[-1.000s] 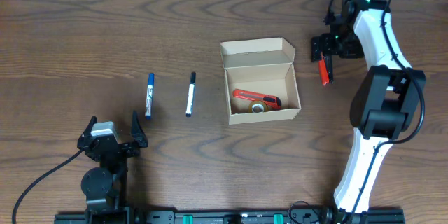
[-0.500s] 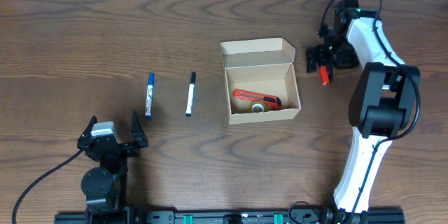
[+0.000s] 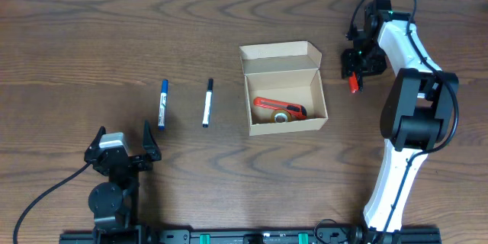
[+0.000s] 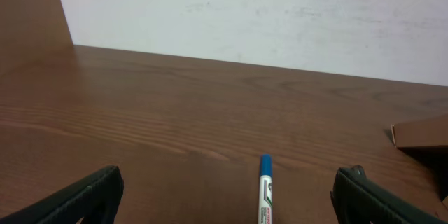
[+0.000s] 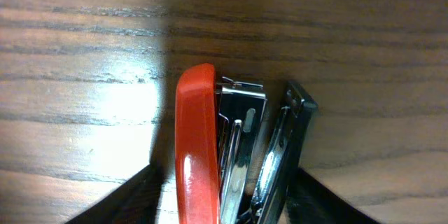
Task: Pack container
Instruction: 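Lower the right gripper and grasp the orange-and-black cutter, then carry the orange-and-black cutter into the box and lower it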
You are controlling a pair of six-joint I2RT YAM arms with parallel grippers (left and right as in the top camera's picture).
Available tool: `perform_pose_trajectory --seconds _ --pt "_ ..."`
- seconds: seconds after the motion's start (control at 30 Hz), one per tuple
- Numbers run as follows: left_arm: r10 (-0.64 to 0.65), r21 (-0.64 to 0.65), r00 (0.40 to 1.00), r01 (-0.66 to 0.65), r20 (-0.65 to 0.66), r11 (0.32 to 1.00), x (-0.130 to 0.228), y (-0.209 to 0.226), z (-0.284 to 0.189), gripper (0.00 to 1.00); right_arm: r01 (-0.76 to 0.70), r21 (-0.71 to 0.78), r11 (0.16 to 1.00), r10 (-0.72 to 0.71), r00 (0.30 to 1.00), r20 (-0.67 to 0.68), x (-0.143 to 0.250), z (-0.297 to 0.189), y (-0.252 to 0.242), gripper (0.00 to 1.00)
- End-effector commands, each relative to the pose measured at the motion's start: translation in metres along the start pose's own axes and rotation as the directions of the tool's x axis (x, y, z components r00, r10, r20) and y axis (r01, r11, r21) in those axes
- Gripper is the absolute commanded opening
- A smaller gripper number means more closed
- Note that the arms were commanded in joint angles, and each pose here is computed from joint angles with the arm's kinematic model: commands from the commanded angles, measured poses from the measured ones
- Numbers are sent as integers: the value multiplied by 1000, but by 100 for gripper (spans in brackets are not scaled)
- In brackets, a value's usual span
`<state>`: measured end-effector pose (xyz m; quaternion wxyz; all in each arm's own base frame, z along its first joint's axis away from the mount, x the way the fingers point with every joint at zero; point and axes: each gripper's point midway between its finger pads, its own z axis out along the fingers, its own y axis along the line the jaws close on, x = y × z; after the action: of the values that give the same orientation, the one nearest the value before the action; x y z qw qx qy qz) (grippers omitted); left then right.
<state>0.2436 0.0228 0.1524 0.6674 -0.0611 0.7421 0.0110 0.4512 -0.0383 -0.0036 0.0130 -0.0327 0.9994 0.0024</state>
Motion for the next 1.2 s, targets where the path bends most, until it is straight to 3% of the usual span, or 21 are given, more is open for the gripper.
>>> perform_pose_trajectory --seconds 0.0,0.07,0.13,0.4,0.57,0.87,1.0,1.17 --pt "2 -19 999 -3 -50 1000 17 4 1 95 0 -27 1000 -1 999 -51 12 17 7 38" --pt "2 -19 999 -3 -50 1000 17 4 1 95 0 -27 1000 -1 999 -52 12 17 7 24" --pt "2 -19 999 -3 -50 1000 17 4 1 95 0 -27 1000 -1 999 -51 12 17 7 2" --pt "2 -19 999 -3 -50 1000 17 4 1 95 -8 -44 999 6 999 -39 9 12 10 1" --pt "2 -19 999 -3 -50 1000 17 4 1 95 -1 -71 998 5 998 63 -13 -31 14 1" --pt "2 -19 999 -3 -50 1000 17 4 1 95 42 -46 998 -19 909 417 -42 -219 22 1" --pt "2 -20 999 -3 -50 1000 17 4 1 95 100 -54 993 -54 831 553 -20 -305 44 2" --pt "2 -19 999 -3 -50 1000 17 4 1 95 354 -68 933 -209 687 696 26 -384 108 2"
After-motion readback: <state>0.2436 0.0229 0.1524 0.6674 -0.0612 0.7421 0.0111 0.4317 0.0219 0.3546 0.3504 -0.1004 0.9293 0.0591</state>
